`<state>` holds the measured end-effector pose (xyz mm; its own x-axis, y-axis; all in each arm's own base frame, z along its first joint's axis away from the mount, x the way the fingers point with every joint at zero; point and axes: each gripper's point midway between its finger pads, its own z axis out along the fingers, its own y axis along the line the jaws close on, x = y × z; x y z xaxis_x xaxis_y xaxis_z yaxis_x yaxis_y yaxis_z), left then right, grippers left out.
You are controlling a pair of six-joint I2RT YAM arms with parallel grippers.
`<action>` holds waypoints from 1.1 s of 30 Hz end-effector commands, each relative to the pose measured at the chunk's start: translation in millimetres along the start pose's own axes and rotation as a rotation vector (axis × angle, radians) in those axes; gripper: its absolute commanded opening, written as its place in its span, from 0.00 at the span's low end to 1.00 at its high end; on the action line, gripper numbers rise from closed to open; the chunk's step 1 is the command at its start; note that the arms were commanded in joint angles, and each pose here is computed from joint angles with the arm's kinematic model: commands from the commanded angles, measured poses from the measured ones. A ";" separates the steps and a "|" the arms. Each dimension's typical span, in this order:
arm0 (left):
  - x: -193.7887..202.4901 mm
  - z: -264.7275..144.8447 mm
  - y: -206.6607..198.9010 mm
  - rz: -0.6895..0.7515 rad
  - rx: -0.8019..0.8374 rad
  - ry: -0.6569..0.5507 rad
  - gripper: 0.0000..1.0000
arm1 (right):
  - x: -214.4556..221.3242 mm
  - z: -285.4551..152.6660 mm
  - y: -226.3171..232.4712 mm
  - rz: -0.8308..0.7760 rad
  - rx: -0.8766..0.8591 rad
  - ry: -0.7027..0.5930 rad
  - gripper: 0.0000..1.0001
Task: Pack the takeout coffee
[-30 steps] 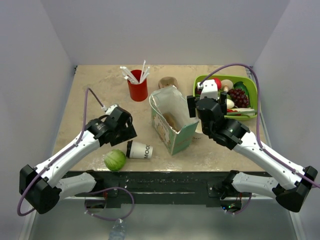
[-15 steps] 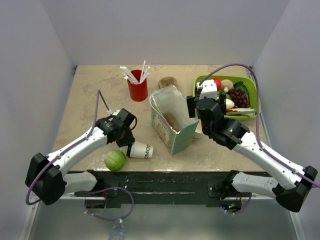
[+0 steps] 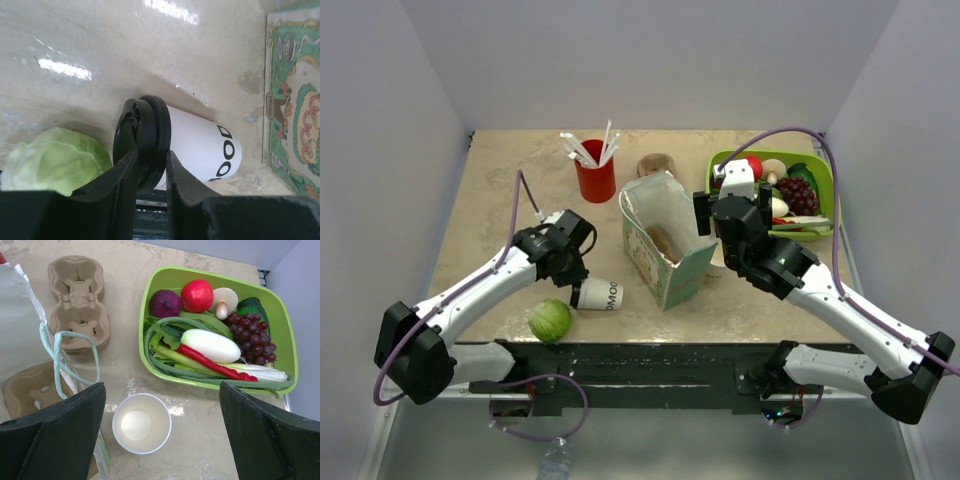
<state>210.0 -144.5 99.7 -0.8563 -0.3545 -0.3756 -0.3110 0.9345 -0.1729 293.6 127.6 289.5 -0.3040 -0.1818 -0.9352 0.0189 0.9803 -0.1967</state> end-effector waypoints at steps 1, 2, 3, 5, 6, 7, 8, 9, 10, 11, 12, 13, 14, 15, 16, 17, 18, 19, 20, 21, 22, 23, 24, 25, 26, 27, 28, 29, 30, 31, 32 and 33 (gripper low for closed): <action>-50.8 -24.5 6.2 0.025 -0.095 -0.183 0.11 | -10.4 -2.0 -4.8 0.034 0.021 -0.032 0.96; -63.3 -34.4 3.7 0.022 -0.103 -0.222 0.09 | -10.6 -2.3 -5.1 0.035 0.021 -0.033 0.96; -77.2 -37.5 8.8 0.029 -0.152 -0.283 0.08 | -10.4 -2.5 -5.8 0.035 0.024 -0.034 0.96; -97.5 -48.7 7.7 0.046 -0.185 -0.353 0.06 | -11.0 -2.6 -6.3 0.034 0.025 -0.035 0.97; -108.9 -50.1 10.8 0.066 -0.234 -0.395 0.05 | -11.4 -2.9 -7.7 0.033 0.031 -0.036 0.96; -116.5 -53.5 11.9 0.092 -0.261 -0.418 0.04 | -11.5 -2.9 -8.0 0.033 0.032 -0.037 0.97; -126.6 -60.6 10.1 0.107 -0.279 -0.449 0.02 | -11.2 -2.6 -8.3 0.031 0.036 -0.036 0.97; -137.1 -60.4 16.2 0.128 -0.355 -0.489 0.02 | -10.8 -2.5 -9.6 0.028 0.043 -0.036 0.97; -141.7 -63.3 22.1 0.171 -0.410 -0.498 0.00 | -10.8 -2.5 -10.0 0.027 0.045 -0.036 0.97; -149.6 -68.9 22.8 0.185 -0.448 -0.524 0.00 | -10.6 -2.2 -10.2 0.025 0.048 -0.036 0.97; -160.4 -69.7 31.2 0.213 -0.559 -0.574 0.00 | -10.1 -2.1 -10.9 0.024 0.053 -0.035 0.97; -163.3 -72.4 38.4 0.243 -0.628 -0.583 0.00 | -11.0 -2.3 -11.6 0.026 0.056 -0.038 0.97; -169.8 -75.8 38.2 0.258 -0.669 -0.605 0.00 | -11.0 -2.0 -11.1 0.023 0.054 -0.038 0.97; -177.0 -73.6 41.2 0.297 -0.757 -0.631 0.00 | -11.3 -2.3 -12.0 0.023 0.057 -0.040 0.97; -178.5 -74.0 43.4 0.332 -0.803 -0.630 0.00 | -11.8 -2.2 -13.2 0.022 0.065 -0.040 0.97; -181.8 -73.0 43.4 0.359 -0.839 -0.633 0.00 | -11.3 -2.2 -13.4 0.017 0.068 -0.039 0.97; -183.6 -65.9 42.7 0.407 -0.897 -0.629 0.00 | -11.6 -2.3 -14.4 0.019 0.071 -0.040 0.97; -183.5 -63.4 43.5 0.430 -0.924 -0.621 0.01 | -12.0 -2.7 -16.1 0.019 0.078 -0.042 0.97; -183.7 -58.7 43.4 0.454 -0.943 -0.610 0.01 | -12.3 -3.0 -16.7 0.020 0.080 -0.043 0.97; -181.4 -47.9 42.3 0.499 -0.971 -0.584 0.02 | -11.8 -2.9 -16.9 0.019 0.081 -0.042 0.97; -180.8 -42.7 40.9 0.523 -0.978 -0.567 0.01 | -11.8 -3.2 -17.6 0.017 0.083 -0.042 0.97; -179.6 -37.3 41.5 0.545 -0.988 -0.551 0.01 | -12.7 -3.5 -18.2 0.022 0.086 -0.046 0.97; -177.4 -30.2 40.9 0.565 -0.993 -0.531 0.01 | -12.1 -3.8 -18.7 0.021 0.086 -0.046 0.97; -179.0 -26.2 37.8 0.572 -0.987 -0.534 0.01 | -12.6 -4.2 -19.3 0.025 0.087 -0.049 0.97; -177.3 -22.7 38.7 0.591 -0.994 -0.528 0.01 | -12.9 -4.2 -19.6 0.023 0.088 -0.050 0.97; -176.5 -19.9 38.2 0.592 -0.985 -0.519 0.01 | -12.9 -4.3 -19.4 0.025 0.087 -0.051 0.97; -175.9 -17.2 37.4 0.583 -0.975 -0.522 0.01 | -12.9 -4.3 -19.5 0.024 0.087 -0.051 0.97; -175.5 -16.5 36.7 0.578 -0.964 -0.521 0.01 | -13.4 -4.8 -20.0 0.028 0.086 -0.052 0.97; -174.0 -14.8 36.3 0.583 -0.955 -0.514 0.01 | -13.2 -4.6 -20.1 0.025 0.088 -0.052 0.97; -172.7 -11.3 37.5 0.577 -0.952 -0.518 0.04 | -13.2 -4.6 -20.0 0.027 0.088 -0.052 0.97; -171.5 -9.8 37.3 0.575 -0.945 -0.518 0.06 | -13.4 -4.8 -20.0 0.028 0.086 -0.052 0.97; -169.5 -6.5 37.8 0.578 -0.941 -0.510 0.07 | -13.7 -5.1 -20.4 0.027 0.086 -0.053 0.97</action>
<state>337.0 -49.7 154.9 -0.8032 0.3284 -0.4971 -0.2692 0.5443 0.7945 293.4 117.2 293.9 -0.2949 -0.1979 -0.9348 0.0654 0.9718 -0.2264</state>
